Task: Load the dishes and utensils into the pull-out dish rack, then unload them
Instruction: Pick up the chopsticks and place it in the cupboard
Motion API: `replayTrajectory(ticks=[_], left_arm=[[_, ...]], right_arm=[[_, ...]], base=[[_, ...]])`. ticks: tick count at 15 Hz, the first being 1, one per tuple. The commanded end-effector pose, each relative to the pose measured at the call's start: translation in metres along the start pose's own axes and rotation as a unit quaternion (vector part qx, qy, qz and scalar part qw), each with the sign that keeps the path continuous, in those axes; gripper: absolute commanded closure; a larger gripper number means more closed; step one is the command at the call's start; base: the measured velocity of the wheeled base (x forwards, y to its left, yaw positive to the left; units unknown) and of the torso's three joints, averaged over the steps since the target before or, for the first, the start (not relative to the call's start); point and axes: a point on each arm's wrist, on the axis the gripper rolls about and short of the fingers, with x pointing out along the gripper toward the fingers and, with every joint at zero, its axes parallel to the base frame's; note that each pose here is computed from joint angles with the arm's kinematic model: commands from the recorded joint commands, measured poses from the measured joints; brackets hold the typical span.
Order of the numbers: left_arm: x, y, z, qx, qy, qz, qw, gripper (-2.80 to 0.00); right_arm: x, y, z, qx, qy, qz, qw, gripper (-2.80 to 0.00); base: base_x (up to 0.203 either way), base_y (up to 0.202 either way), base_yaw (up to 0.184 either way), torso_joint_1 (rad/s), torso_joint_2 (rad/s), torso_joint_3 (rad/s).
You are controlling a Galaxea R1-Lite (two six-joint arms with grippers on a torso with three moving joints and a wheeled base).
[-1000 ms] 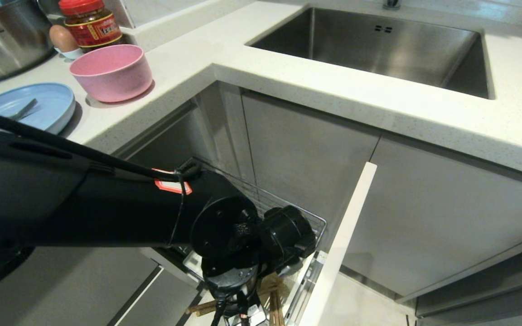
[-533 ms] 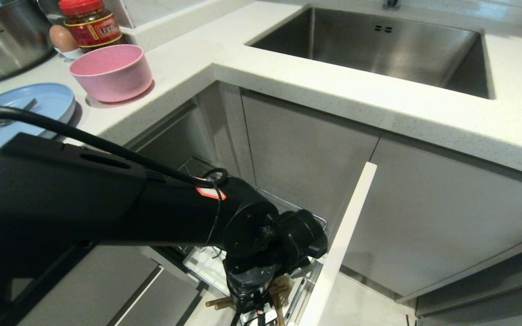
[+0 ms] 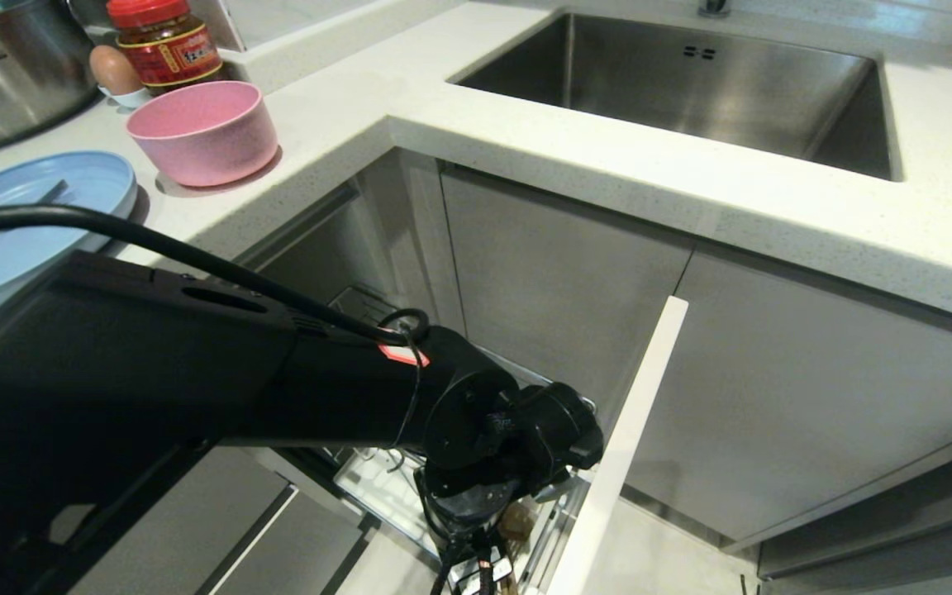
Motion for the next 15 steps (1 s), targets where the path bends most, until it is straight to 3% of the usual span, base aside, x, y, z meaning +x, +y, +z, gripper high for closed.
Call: replayTrajectory(ticks=[1,9,15], left_arm=[[-0.002,0.000,-0.001,0.000,0.000,0.001,1.0000,-2.80],[-0.019,0.004,-0.004,-0.009,-0.020,0.038,0.9990,-2.80],[-0.063,0.011,-0.023,-0.039,-0.075,0.079,0.9933,-2.80]], right_arm=[[0.000,0.000,0.000,0.000,-0.002,0.000,1.000,0.00],[0.000,0.000,0.000,0.000,-0.002,0.000,1.000,0.00],[0.000,0.000,0.000,0.000,-0.002,0.000,1.000,0.00]], base=[[0.000,0.000,0.000,0.000,0.00,0.000],[0.000,0.000,0.000,0.000,0.00,0.000],[0.000,0.000,0.000,0.000,0.00,0.000]])
